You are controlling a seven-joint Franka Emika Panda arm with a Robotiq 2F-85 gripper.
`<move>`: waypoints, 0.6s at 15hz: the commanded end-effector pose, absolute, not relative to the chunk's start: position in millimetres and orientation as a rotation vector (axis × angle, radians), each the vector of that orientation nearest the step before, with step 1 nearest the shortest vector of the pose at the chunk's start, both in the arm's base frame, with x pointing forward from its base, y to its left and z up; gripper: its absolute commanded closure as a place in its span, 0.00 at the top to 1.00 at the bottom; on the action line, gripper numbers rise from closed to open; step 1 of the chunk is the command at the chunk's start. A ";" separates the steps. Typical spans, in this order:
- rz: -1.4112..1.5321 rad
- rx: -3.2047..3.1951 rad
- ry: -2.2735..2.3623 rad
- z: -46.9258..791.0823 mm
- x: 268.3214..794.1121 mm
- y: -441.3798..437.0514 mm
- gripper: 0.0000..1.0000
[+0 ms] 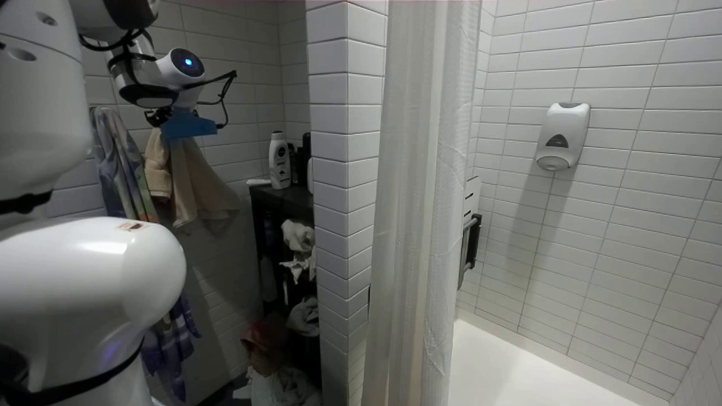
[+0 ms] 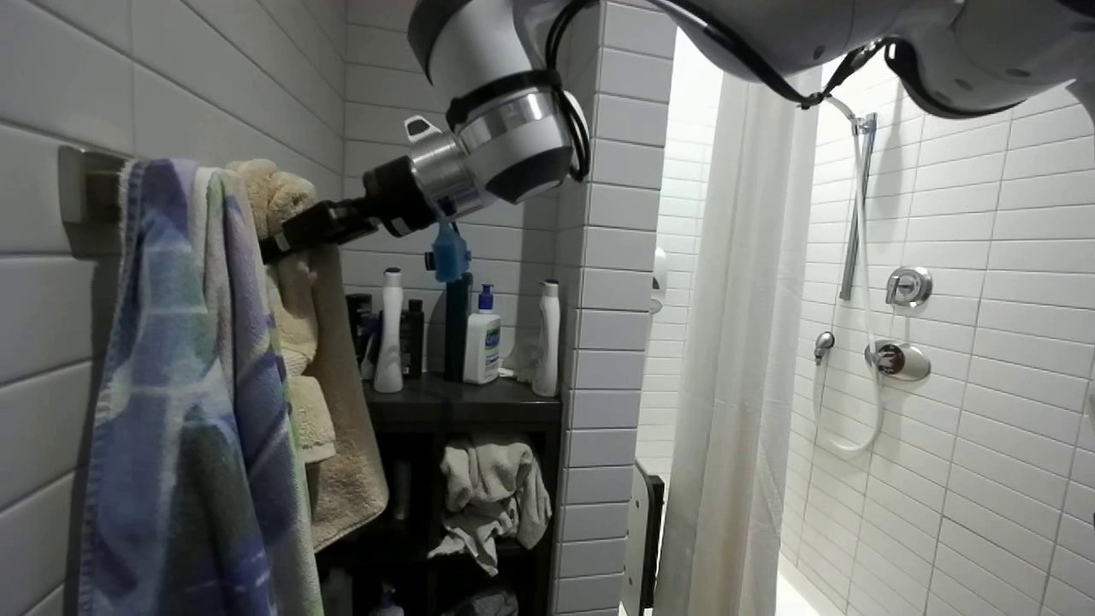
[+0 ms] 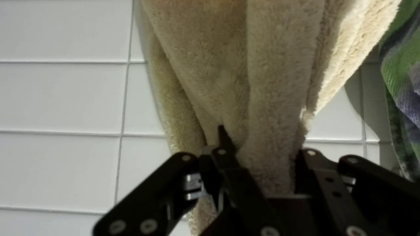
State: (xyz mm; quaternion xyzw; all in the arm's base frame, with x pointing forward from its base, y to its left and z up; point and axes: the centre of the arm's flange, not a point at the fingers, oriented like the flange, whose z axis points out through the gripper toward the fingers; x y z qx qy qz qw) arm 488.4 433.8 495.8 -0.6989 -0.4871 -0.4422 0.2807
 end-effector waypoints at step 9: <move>-1.439 -1.901 -1.131 621.5 415.4 376.0 0.12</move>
